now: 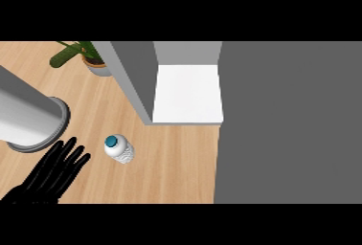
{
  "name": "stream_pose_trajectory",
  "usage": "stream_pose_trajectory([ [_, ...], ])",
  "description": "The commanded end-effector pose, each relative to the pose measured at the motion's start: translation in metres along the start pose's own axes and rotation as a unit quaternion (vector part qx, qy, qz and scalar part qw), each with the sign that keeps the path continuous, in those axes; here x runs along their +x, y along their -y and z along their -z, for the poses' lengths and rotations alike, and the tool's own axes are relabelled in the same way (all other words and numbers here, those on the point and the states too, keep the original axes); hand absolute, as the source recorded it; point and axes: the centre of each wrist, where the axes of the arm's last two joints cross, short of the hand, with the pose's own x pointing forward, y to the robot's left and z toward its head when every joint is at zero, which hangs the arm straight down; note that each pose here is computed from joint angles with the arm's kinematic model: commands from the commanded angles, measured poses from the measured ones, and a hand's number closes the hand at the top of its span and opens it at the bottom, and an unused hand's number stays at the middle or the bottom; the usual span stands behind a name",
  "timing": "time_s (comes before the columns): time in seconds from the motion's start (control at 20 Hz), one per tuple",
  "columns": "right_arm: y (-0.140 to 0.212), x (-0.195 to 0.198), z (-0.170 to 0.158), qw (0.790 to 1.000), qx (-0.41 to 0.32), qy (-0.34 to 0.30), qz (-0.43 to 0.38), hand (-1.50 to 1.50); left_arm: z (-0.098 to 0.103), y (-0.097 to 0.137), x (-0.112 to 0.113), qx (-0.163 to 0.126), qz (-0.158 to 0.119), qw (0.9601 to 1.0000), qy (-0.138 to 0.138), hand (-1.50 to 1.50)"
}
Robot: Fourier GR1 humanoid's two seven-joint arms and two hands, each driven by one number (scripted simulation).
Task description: Pick up the bottled water, place it into the cabinet and close the cabinet
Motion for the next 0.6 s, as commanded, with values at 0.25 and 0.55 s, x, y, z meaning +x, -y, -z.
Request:
stream_pose_trajectory([
  [0.25,0.002,0.004,0.005,1.0,0.006,0.006,-0.017,-1.5,-0.014,-0.027,-0.011,0.007,0.011,0.9997,0.022,-1.5],
  [0.55,0.007,-0.002,-0.022,1.0,0.009,0.004,-0.014,-1.5,-0.014,-0.048,-0.038,0.046,0.009,0.9985,0.028,-1.5],
])
